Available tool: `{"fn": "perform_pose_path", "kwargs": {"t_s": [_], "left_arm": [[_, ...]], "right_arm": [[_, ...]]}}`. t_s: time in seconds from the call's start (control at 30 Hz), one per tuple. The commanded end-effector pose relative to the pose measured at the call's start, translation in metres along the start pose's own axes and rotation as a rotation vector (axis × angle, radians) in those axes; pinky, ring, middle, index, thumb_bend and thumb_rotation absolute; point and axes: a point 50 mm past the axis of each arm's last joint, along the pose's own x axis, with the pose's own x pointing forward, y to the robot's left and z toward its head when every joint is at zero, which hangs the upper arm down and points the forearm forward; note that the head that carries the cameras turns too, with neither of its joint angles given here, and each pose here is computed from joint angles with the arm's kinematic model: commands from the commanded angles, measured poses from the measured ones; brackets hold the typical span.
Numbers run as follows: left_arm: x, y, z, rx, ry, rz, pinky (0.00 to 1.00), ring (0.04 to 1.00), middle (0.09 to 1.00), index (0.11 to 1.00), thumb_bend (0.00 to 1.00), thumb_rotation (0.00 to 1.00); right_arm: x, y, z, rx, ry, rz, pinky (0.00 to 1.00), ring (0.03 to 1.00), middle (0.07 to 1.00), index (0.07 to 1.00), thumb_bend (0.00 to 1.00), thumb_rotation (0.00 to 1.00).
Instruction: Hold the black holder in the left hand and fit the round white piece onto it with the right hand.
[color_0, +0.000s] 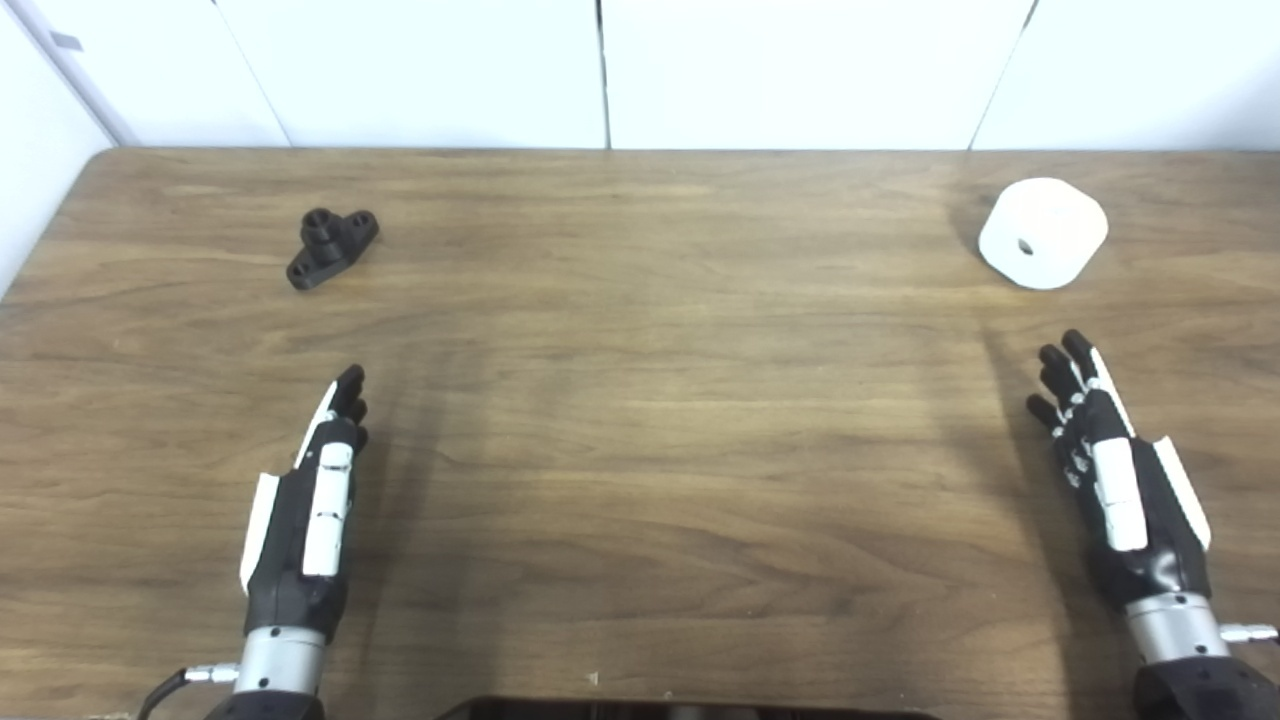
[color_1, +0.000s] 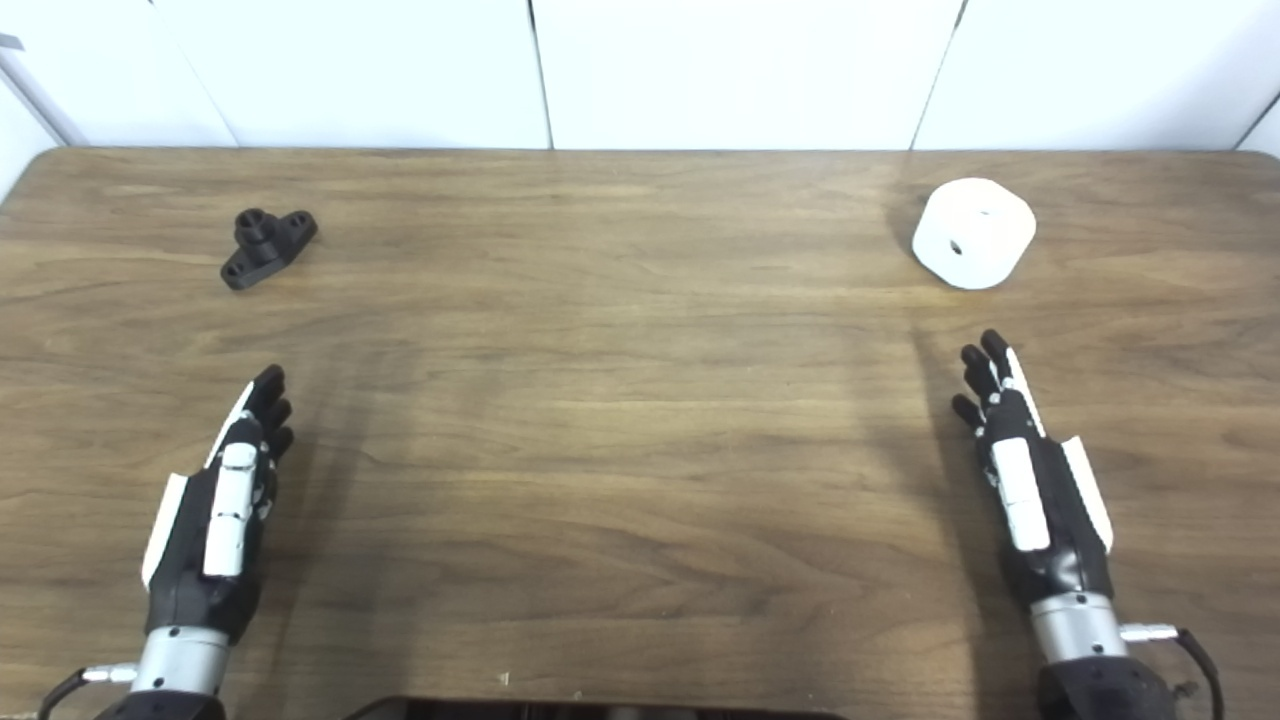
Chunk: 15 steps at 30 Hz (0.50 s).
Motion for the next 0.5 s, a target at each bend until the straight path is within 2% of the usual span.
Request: {"fn": "perform_pose_path", "kwargs": {"t_s": [0.0,0.3,0.47], "left_arm": [[-0.002,-0.001,0.007,-0.016,-0.038,0.009,1.0,1.0,1.0,0.971,0.48,0.98],[-0.002,-0.002,0.007,-0.018,-0.039,0.01,1.0,1.0,1.0,0.965,0.48,0.98],[-0.004,-0.008,-0.001,-0.012,-0.034,0.016,1.0,1.0,0.997,0.964,0.48,0.99]], "right_arm": [[-0.003,-0.002,0.0,-0.005,0.005,-0.003,1.0,0.982,0.964,1.0,0.59,1.0],[-0.003,-0.002,0.0,-0.009,0.01,-0.004,1.0,0.984,0.963,0.998,0.59,1.0],[-0.005,-0.005,-0.011,-0.012,0.019,-0.001,1.0,0.993,0.968,1.0,0.6,1.0]]}}
